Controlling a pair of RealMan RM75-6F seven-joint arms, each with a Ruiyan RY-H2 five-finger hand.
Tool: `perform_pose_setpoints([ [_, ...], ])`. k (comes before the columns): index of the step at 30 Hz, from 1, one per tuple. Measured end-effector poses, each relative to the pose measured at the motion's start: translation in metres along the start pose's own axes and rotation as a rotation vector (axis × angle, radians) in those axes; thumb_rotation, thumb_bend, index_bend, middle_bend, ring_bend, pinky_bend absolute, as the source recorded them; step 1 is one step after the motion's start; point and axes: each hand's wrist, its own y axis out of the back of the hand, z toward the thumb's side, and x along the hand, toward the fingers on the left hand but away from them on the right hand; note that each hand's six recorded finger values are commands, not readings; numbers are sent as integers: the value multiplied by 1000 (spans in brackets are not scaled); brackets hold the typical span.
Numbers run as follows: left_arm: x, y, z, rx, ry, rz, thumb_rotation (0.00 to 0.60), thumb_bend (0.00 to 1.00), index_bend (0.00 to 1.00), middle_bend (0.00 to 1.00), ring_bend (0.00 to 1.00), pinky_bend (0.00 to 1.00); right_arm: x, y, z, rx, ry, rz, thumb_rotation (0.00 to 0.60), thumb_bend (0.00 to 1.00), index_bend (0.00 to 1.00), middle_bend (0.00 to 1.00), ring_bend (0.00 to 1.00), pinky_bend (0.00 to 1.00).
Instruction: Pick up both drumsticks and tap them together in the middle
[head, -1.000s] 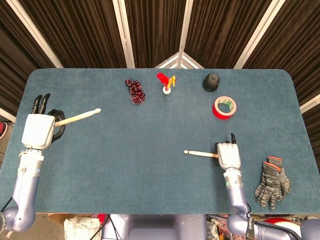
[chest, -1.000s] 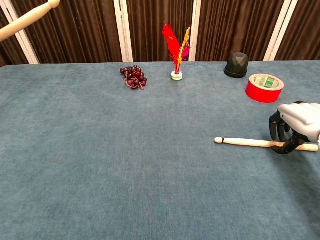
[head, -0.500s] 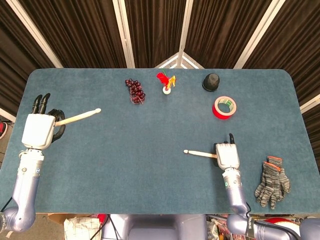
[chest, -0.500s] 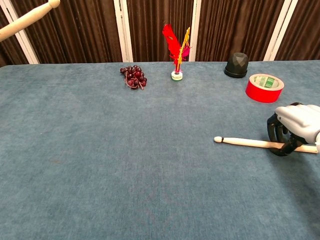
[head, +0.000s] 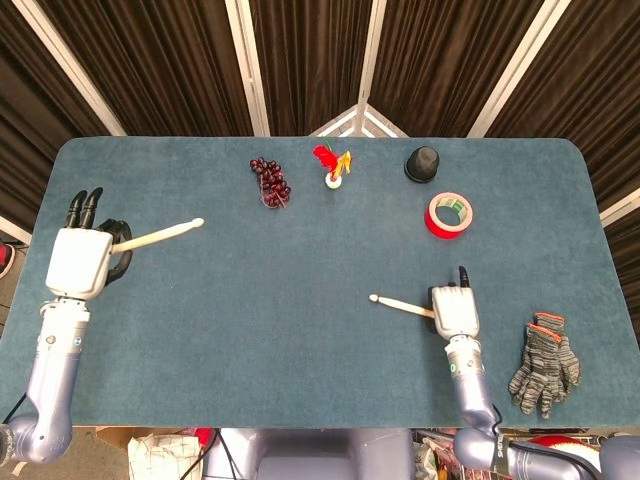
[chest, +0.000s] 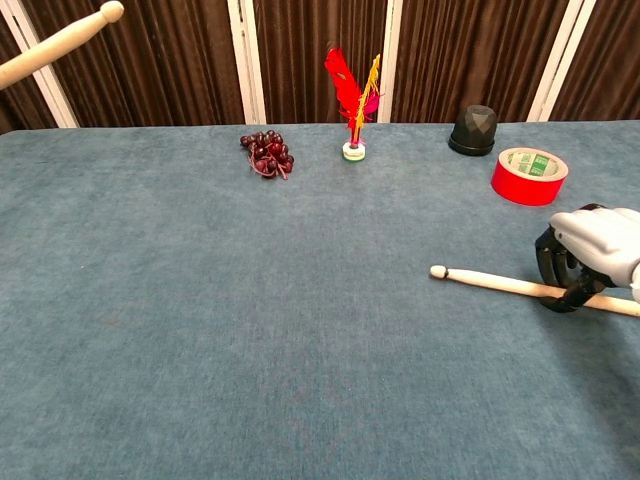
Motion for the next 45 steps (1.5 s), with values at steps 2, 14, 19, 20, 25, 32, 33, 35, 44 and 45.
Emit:
perform_pose_setpoints([
  [2, 0, 0, 1, 0, -3, 1, 600, 524, 574, 551, 42, 0, 0, -1, 0, 2, 1, 4, 600, 367, 642, 577, 404, 0],
  [14, -1, 1, 2, -2, -2, 2, 600, 524, 575, 551, 42, 0, 0, -1, -2, 24, 12, 7, 600, 401, 642, 618, 422, 0],
  [19, -1, 1, 1, -2, -3, 2, 600, 524, 576, 551, 42, 0, 0, 2, 0, 28, 19, -2, 600, 401, 642, 640, 431, 0],
  [20, -1, 2, 1, -1, -3, 3, 600, 524, 576, 551, 42, 0, 1, 3, 0, 29, 20, -3, 600, 401, 642, 643, 433, 0],
  [25, -1, 3, 0, -2, -1, 8, 600, 524, 576, 551, 42, 0, 0, 3, 1, 24, 24, 0, 600, 402, 641, 647, 436, 0],
  [32, -2, 5, -1, -3, 0, 11, 600, 524, 576, 551, 42, 0, 1, 2, 0, 37, 30, -3, 600, 402, 642, 647, 436, 0],
  [33, -1, 5, -2, -3, 0, 11, 600, 524, 576, 551, 42, 0, 1, 2, 0, 39, 30, -4, 600, 401, 642, 647, 436, 0],
  [35, -1, 5, -2, -3, 1, 11, 600, 524, 575, 551, 42, 0, 1, 2, 0, 40, 31, -5, 600, 402, 641, 646, 436, 0],
  [44, -1, 9, -6, -3, 9, 20, 600, 524, 576, 551, 42, 0, 1, 13, -1, -23, 31, -18, 600, 401, 404, 492, 400, 0],
  [45, -1, 9, -6, -4, 10, 21, 600, 524, 576, 551, 42, 0, 1, 15, -2, -26, 31, -18, 600, 400, 390, 483, 397, 0],
])
